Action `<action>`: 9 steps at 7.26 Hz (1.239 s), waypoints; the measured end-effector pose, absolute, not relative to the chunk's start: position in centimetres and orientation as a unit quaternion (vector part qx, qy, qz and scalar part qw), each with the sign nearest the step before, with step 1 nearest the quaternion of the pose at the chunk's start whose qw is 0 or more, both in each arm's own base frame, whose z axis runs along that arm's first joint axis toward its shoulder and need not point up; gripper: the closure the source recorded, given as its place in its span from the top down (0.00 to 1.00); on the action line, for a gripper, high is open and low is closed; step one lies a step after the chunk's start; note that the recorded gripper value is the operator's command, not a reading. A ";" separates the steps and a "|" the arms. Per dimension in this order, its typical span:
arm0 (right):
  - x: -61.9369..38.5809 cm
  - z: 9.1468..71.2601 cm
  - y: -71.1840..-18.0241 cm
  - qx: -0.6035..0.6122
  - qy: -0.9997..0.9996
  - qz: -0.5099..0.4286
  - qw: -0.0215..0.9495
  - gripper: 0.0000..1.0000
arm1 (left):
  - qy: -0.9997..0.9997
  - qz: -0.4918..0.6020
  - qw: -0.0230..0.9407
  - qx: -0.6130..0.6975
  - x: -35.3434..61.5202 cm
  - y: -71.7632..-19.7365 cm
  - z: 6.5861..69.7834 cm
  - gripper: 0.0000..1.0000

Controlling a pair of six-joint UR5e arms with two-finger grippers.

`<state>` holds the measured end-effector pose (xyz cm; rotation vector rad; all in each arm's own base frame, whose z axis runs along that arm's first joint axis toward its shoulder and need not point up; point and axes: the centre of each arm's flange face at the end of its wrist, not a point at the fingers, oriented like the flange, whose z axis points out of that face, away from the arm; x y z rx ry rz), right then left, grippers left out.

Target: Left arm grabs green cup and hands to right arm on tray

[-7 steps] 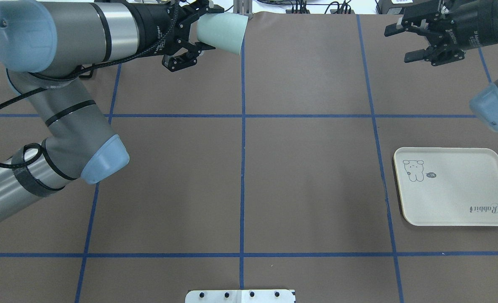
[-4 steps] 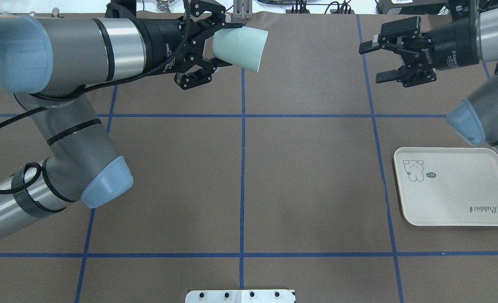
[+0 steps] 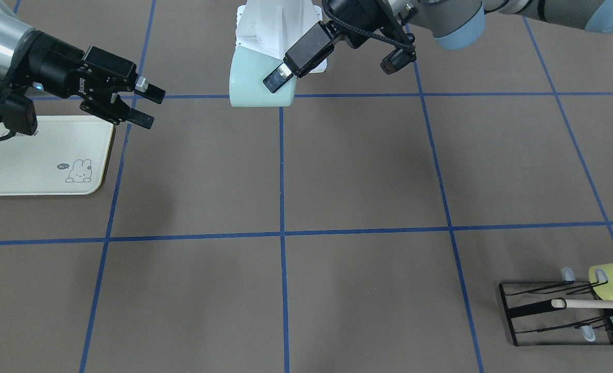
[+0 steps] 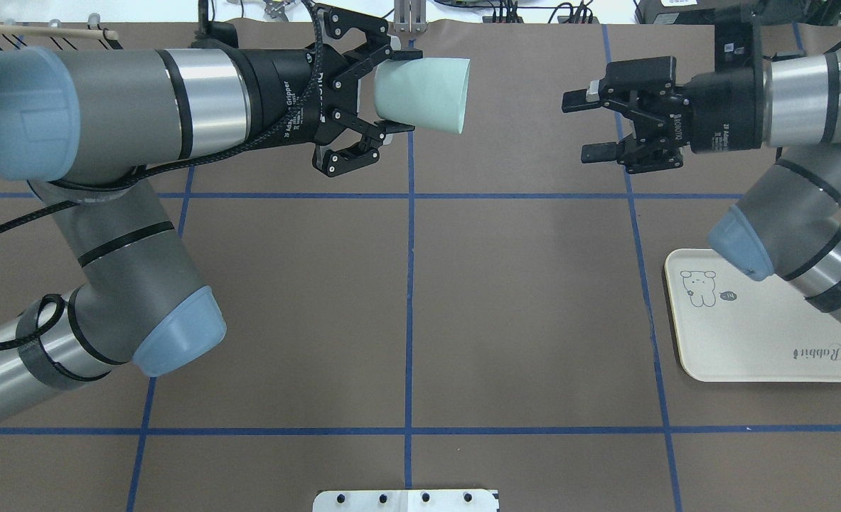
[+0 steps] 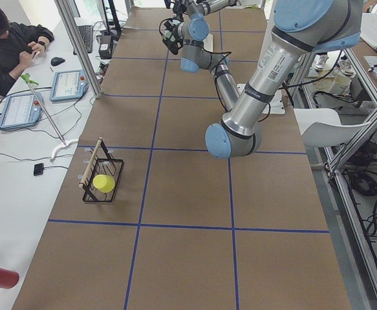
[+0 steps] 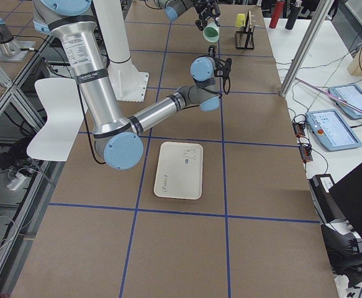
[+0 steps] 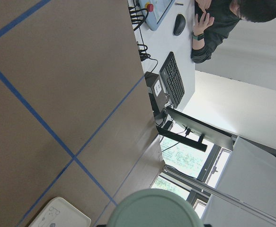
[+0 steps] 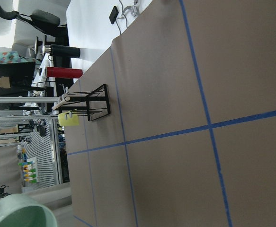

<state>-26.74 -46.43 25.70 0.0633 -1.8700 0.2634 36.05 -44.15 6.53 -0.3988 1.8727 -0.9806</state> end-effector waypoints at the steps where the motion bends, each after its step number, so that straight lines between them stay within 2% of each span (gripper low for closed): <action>1: -29.1 24.9 -45.1 0.029 -0.819 0.111 0.563 0.99 | 0.760 -0.413 0.468 -0.179 36.1 -44.2 6.8 0.44; 6: -31.5 22.4 -44.0 0.058 -0.841 0.102 0.528 0.99 | 0.720 -0.451 0.471 -0.237 36.9 -44.4 10.7 0.44; 9: -31.7 22.6 -44.4 0.088 -0.839 0.098 0.528 0.97 | 0.706 -0.454 0.470 -0.273 37.0 -43.9 10.9 0.44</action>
